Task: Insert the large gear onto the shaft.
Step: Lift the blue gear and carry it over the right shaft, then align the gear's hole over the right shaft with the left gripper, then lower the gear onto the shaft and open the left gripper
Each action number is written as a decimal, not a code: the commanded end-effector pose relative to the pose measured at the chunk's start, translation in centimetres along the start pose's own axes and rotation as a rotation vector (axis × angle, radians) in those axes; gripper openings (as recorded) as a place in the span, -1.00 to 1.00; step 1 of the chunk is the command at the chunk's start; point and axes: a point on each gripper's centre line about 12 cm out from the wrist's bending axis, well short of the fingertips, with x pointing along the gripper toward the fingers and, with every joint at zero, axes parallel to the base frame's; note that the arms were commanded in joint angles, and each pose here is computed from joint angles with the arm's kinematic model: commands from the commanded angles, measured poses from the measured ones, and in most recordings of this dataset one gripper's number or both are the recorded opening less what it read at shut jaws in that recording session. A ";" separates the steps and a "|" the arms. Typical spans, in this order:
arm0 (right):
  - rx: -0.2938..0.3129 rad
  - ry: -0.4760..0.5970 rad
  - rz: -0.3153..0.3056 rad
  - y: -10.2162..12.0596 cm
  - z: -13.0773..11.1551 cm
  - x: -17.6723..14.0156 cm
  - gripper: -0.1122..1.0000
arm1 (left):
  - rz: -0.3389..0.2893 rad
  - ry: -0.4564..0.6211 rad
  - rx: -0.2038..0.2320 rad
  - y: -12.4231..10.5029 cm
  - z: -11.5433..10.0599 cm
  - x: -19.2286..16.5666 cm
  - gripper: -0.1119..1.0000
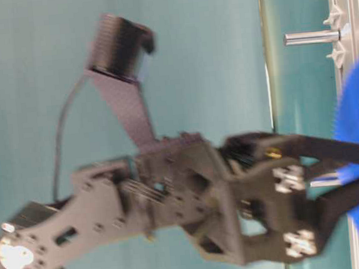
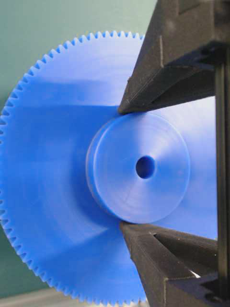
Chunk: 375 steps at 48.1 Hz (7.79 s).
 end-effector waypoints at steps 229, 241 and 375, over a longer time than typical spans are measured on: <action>0.007 -0.040 0.002 -0.1 -0.1 -0.9 -0.77 | 0.080 0.040 0.121 15.2 9.9 -1.9 0.57; 0.006 -0.040 0.000 -0.1 -0.1 -0.9 -0.77 | 0.091 0.003 0.123 15.3 10.6 -2.6 0.57; 0.008 -0.043 0.001 -0.1 0.0 -0.9 -0.77 | 0.112 -0.188 0.091 12.1 15.0 -9.6 0.69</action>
